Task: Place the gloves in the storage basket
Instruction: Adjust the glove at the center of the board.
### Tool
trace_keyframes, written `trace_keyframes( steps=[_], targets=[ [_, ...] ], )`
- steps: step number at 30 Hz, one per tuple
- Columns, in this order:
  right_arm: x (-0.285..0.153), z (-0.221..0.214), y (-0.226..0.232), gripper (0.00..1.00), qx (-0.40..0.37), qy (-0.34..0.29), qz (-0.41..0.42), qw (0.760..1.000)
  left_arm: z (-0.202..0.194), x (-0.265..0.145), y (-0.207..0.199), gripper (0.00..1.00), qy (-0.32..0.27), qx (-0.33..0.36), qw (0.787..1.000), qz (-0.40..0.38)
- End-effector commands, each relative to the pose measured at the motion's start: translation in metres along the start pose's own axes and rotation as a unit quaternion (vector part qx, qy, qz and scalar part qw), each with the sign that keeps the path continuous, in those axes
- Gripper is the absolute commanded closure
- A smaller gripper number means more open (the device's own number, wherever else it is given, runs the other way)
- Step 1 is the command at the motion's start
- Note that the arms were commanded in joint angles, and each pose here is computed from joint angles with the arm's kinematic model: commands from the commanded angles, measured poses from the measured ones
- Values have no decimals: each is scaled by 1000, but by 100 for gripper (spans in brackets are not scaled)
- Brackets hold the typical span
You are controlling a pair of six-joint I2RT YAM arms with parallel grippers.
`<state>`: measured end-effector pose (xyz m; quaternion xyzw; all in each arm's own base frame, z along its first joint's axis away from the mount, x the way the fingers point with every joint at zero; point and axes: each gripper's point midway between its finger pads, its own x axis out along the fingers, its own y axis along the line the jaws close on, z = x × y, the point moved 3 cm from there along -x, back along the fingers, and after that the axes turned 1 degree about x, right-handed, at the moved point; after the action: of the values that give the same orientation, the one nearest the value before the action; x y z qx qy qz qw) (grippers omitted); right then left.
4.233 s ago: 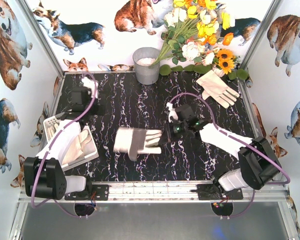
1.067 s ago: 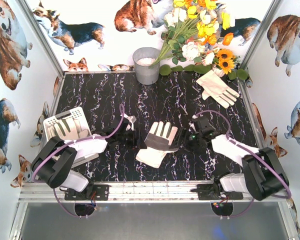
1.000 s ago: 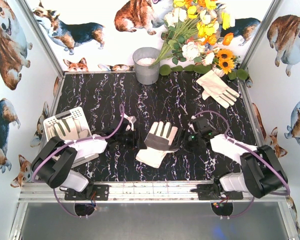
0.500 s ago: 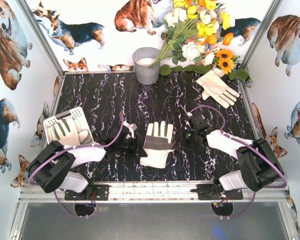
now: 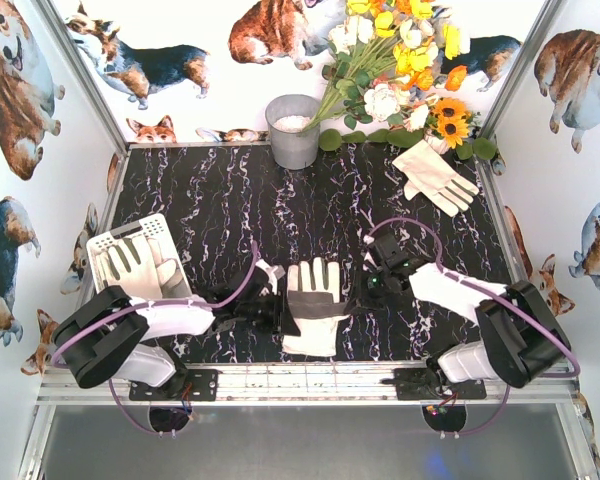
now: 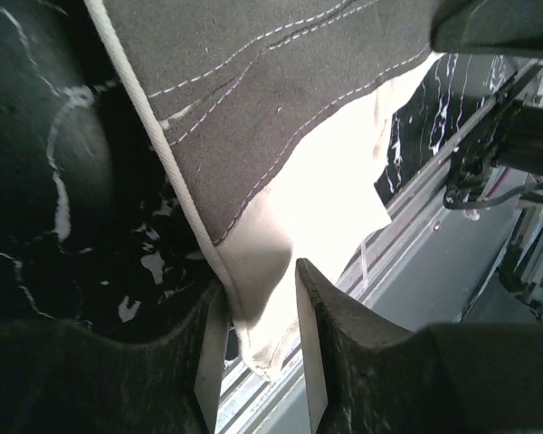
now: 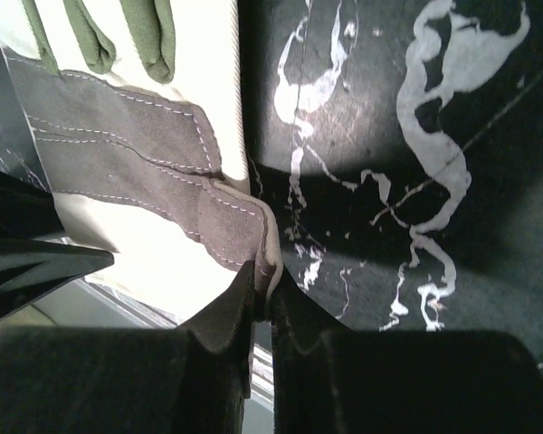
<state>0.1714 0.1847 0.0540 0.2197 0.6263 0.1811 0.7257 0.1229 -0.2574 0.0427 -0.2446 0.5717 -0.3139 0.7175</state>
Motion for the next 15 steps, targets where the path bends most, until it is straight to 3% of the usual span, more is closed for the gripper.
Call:
trace_keyframes(
  steps=[1, 6, 10, 12, 15],
  targets=[
    [-13, 0, 1, 100, -17, -20, -9, 1000, -30, 0, 23, 71, 43, -16, 998, 49],
    [-16, 1, 1, 100, -16, -28, -14, 999, -29, 5, 20, 70, 43, -6, 998, 55],
    [-16, 0, -2, 100, -14, -24, -23, 999, -26, 4, 21, 59, 37, -2, 997, 67],
    [-17, 1, -2, 89, -14, -26, -28, 999, -24, 1, 23, 53, 28, 1, 996, 80],
    [-27, 6, 1, 63, -25, -42, -35, 998, -15, -9, 26, 36, 2, 17, 994, 111]
  ],
)
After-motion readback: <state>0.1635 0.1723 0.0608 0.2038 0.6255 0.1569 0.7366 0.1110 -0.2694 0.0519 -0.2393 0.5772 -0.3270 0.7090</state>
